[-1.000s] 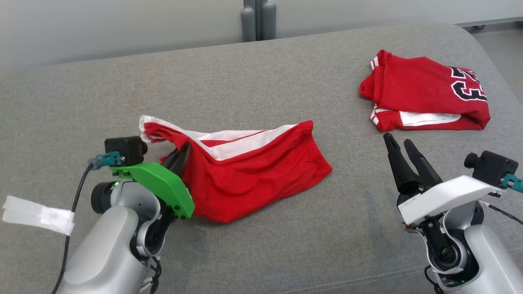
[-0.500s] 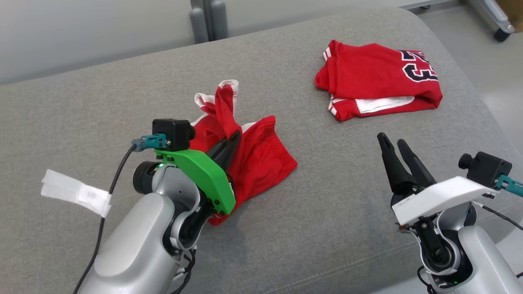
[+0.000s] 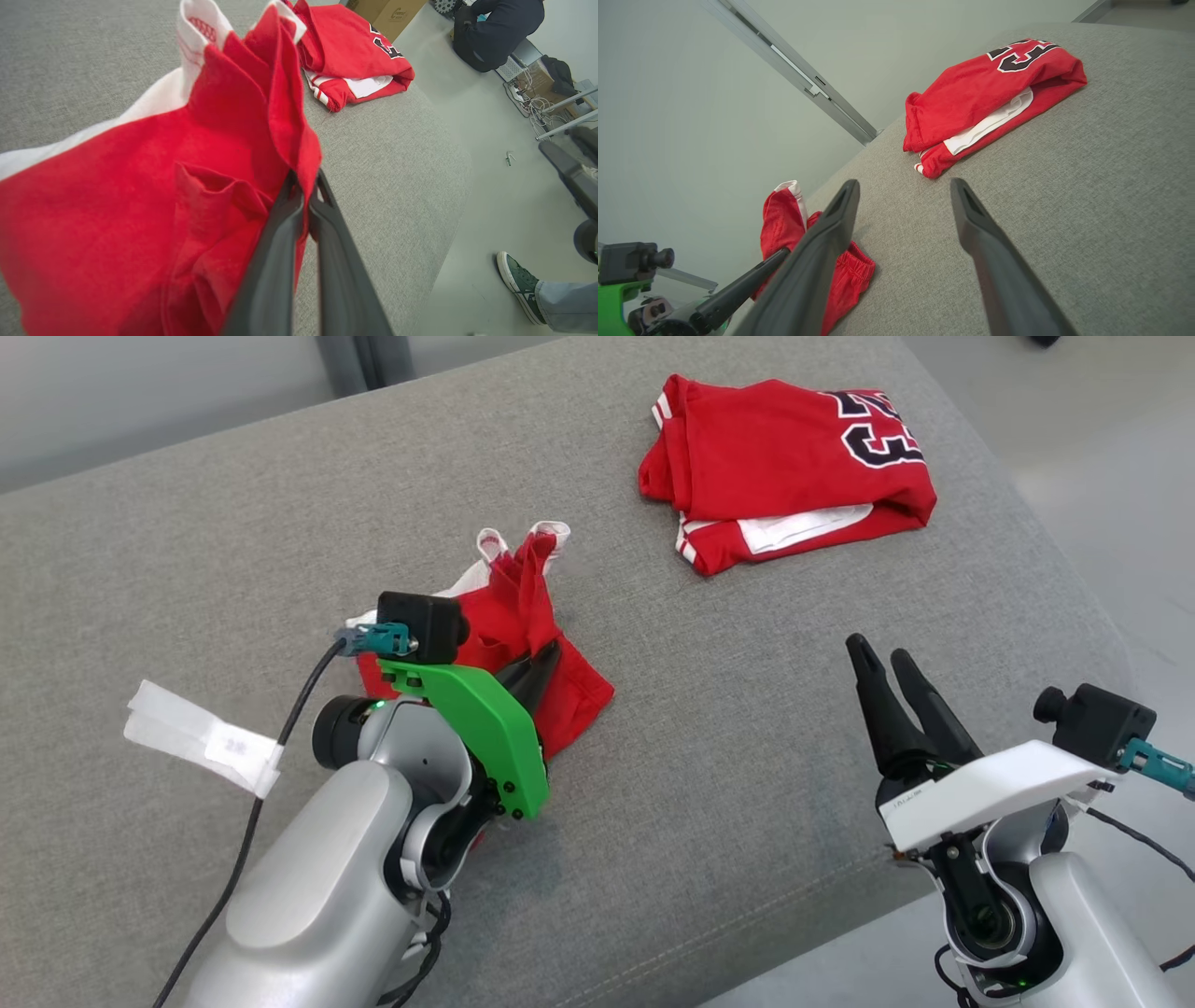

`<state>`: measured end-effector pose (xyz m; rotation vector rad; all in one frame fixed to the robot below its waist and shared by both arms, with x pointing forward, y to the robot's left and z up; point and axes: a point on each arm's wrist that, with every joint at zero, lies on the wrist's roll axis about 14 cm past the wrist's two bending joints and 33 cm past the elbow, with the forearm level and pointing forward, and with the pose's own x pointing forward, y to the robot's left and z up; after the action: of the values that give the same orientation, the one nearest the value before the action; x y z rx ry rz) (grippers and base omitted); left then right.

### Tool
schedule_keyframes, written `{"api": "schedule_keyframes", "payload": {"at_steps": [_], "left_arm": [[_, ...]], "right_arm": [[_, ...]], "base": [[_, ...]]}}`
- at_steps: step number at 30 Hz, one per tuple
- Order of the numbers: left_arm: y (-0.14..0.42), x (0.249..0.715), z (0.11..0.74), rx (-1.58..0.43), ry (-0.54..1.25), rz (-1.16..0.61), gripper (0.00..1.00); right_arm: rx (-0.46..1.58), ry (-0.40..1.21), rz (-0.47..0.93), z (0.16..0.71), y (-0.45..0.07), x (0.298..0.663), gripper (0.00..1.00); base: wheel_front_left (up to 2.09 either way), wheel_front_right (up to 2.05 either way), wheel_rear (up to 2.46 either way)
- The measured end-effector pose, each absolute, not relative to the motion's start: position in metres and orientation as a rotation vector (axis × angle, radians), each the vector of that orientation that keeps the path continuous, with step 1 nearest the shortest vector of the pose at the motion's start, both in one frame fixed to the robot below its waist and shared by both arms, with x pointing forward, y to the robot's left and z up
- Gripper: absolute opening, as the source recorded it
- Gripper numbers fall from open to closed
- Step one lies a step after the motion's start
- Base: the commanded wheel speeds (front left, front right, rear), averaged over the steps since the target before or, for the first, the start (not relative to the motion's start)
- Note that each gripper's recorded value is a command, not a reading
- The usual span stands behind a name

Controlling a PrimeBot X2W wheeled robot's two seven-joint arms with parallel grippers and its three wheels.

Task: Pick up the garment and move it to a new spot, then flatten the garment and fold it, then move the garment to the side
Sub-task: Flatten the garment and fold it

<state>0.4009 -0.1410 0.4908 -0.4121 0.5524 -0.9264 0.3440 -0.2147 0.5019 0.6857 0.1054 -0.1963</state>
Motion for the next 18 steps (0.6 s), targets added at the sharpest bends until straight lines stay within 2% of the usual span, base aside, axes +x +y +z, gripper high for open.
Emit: {"api": "schedule_keyframes", "payload": {"at_steps": [3, 4, 5, 6, 7, 8, 18], "left_arm": [[-0.146, 0.398, 0.479, -0.398, 0.589, -0.94, 0.0], [-0.148, 0.397, 0.477, -0.397, 0.596, -0.943, 0.14], [-0.148, 0.397, 0.477, -0.397, 0.596, -0.943, 0.4], [-0.149, 0.397, 0.475, -0.397, 0.602, -0.945, 0.4], [-0.15, 0.397, 0.473, -0.398, 0.606, -0.946, 0.78], [-0.15, 0.397, 0.472, -0.398, 0.61, -0.946, 1.0], [-0.147, 0.398, 0.487, -0.415, 0.57, -0.948, 1.0]], "right_arm": [[0.682, 0.105, -0.222, 0.499, -0.22, 0.342, 1.0], [0.68, 0.103, -0.232, 0.498, -0.223, 0.342, 1.0], [0.68, 0.103, -0.232, 0.498, -0.223, 0.342, 1.0], [0.678, 0.102, -0.239, 0.497, -0.225, 0.341, 1.0], [0.677, 0.103, -0.245, 0.496, -0.226, 0.341, 1.0], [0.676, 0.105, -0.248, 0.495, -0.227, 0.34, 1.0], [0.663, 0.097, -0.24, 0.495, -0.227, 0.346, 1.0]], "base": [[0.0, 0.0, 0.0], [0.0, 0.0, 0.0], [0.0, 0.0, 0.0], [0.0, 0.0, 0.0], [0.0, 0.0, 0.0], [0.0, 0.0, 0.0], [0.0, 0.0, 0.0]]}}
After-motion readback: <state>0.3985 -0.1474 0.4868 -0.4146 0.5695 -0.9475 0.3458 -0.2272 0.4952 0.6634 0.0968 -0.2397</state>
